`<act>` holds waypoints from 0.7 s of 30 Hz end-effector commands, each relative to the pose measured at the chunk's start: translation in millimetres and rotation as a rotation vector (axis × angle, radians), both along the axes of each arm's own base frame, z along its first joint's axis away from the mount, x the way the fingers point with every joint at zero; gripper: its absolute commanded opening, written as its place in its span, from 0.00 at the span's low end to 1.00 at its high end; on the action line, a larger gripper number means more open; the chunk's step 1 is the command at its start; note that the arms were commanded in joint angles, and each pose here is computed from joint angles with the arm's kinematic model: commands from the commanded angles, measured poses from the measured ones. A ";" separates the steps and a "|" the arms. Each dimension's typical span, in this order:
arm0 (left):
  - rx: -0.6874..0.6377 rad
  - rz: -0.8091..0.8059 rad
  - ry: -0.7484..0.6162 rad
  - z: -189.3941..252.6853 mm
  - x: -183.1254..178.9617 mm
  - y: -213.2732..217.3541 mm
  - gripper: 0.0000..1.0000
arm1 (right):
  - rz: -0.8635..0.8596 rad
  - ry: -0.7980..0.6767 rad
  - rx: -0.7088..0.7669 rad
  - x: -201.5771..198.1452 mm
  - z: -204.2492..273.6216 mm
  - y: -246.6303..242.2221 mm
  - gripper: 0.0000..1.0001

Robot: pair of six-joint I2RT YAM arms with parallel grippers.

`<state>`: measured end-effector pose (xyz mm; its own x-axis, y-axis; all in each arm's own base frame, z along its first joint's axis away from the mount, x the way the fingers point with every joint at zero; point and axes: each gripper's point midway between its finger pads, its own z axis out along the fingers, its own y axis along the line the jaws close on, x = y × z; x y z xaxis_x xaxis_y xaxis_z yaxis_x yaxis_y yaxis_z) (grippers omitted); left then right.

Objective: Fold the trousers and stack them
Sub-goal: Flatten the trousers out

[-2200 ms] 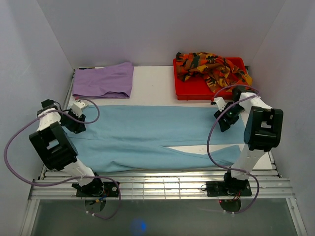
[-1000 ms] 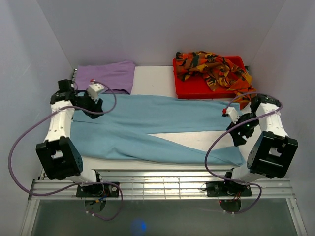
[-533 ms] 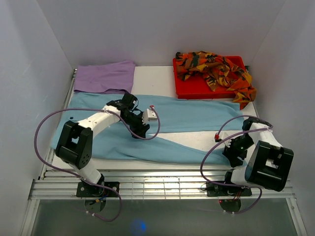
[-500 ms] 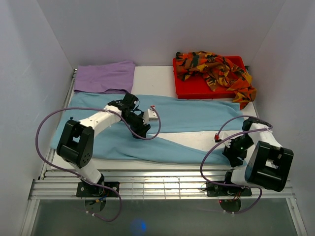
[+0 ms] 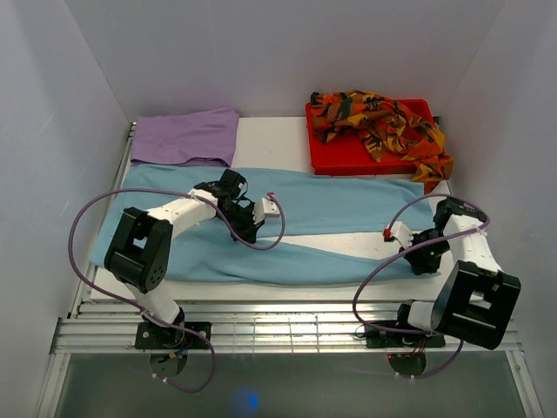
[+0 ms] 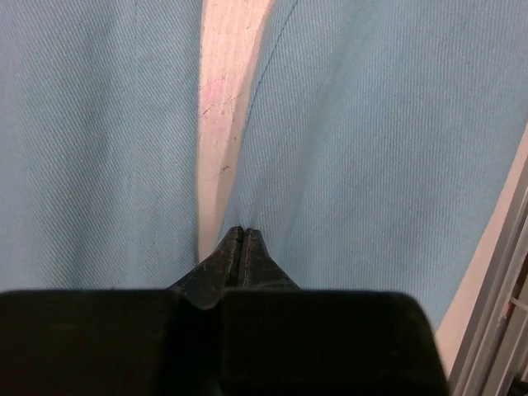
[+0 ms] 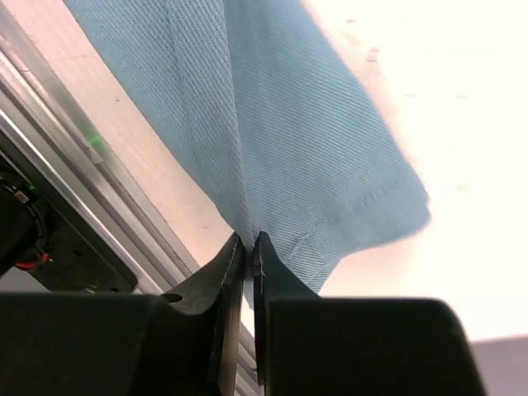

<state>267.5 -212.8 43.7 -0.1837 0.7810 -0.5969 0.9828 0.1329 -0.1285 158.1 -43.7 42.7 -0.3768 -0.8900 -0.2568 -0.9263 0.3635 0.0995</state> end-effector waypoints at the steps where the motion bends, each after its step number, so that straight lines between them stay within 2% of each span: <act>1: -0.035 -0.007 -0.104 30.3 1.6 1.6 0.00 | 0.004 -0.122 -0.022 24.0 42.5 -5.7 0.08; 9: -0.140 0.148 -0.309 90.2 23.6 25.9 0.00 | 0.000 -0.169 -0.077 21.7 88.4 -12.8 0.08; 14: -0.182 0.217 -0.396 112.2 22.0 45.8 0.00 | -0.001 -0.241 -0.089 26.6 108.7 -12.8 0.08; 17: -0.223 0.270 -0.463 125.6 27.1 55.8 0.00 | 0.012 -0.293 -0.072 36.4 121.5 -9.3 0.08; 21: -0.291 0.336 -0.556 143.5 38.4 62.4 0.00 | 0.016 -0.382 -0.001 68.7 146.7 -2.0 0.08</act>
